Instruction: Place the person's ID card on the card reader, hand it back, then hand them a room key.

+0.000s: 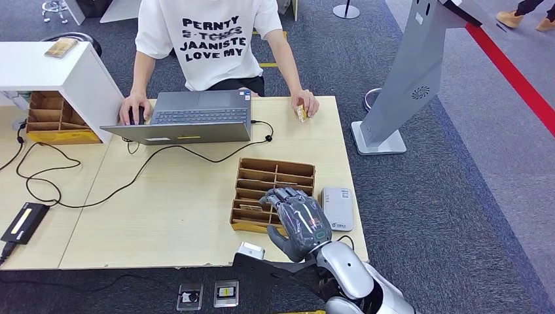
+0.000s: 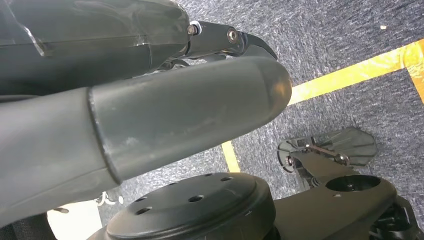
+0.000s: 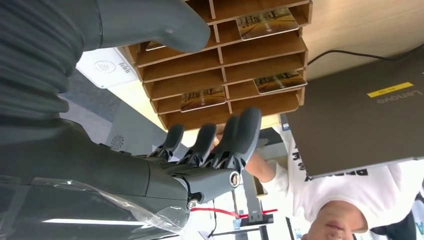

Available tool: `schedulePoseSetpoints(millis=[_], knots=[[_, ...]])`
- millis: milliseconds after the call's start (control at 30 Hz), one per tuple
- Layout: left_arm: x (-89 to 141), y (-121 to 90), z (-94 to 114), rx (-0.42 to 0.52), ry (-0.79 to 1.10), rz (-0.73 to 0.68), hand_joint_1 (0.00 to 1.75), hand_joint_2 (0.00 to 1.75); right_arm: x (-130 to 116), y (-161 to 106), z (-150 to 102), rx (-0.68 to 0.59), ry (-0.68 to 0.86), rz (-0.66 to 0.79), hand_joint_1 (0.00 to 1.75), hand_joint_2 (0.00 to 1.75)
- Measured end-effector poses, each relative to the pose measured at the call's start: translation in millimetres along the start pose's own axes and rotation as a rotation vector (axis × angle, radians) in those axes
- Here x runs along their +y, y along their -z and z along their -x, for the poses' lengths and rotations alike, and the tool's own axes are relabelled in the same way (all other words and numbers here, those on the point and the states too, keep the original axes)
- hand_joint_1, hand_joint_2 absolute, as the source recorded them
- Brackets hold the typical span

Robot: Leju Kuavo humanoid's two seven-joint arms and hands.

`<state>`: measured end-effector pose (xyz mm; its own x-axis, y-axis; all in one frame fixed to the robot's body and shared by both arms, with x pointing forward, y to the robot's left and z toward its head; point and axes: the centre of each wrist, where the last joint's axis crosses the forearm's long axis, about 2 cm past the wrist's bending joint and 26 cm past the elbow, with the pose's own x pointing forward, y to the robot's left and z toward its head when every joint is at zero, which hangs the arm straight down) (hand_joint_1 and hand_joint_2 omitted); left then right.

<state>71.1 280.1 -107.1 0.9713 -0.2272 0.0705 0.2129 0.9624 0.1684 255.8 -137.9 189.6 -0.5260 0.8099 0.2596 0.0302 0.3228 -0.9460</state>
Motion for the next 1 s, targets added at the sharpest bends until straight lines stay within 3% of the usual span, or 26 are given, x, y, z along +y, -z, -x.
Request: schedulePoseSetpoints(millis=[500,767,1000], knots=[[0.0,0.0,0.1,0.001,-0.005,-0.003,0.0,0.0,15.3,6.1,12.9,0.036,-0.023,-0.036,0.88,1.75],[0.2,0.0,0.1,0.001,-0.005,-0.008,0.0,0.0,23.2,6.4,20.5,0.073,-0.031,-0.062,0.81,1.75],[0.1,0.0,0.1,0.001,-0.004,-0.006,0.0,0.0,26.1,6.7,26.6,0.119,-0.045,-0.066,0.84,1.75]])
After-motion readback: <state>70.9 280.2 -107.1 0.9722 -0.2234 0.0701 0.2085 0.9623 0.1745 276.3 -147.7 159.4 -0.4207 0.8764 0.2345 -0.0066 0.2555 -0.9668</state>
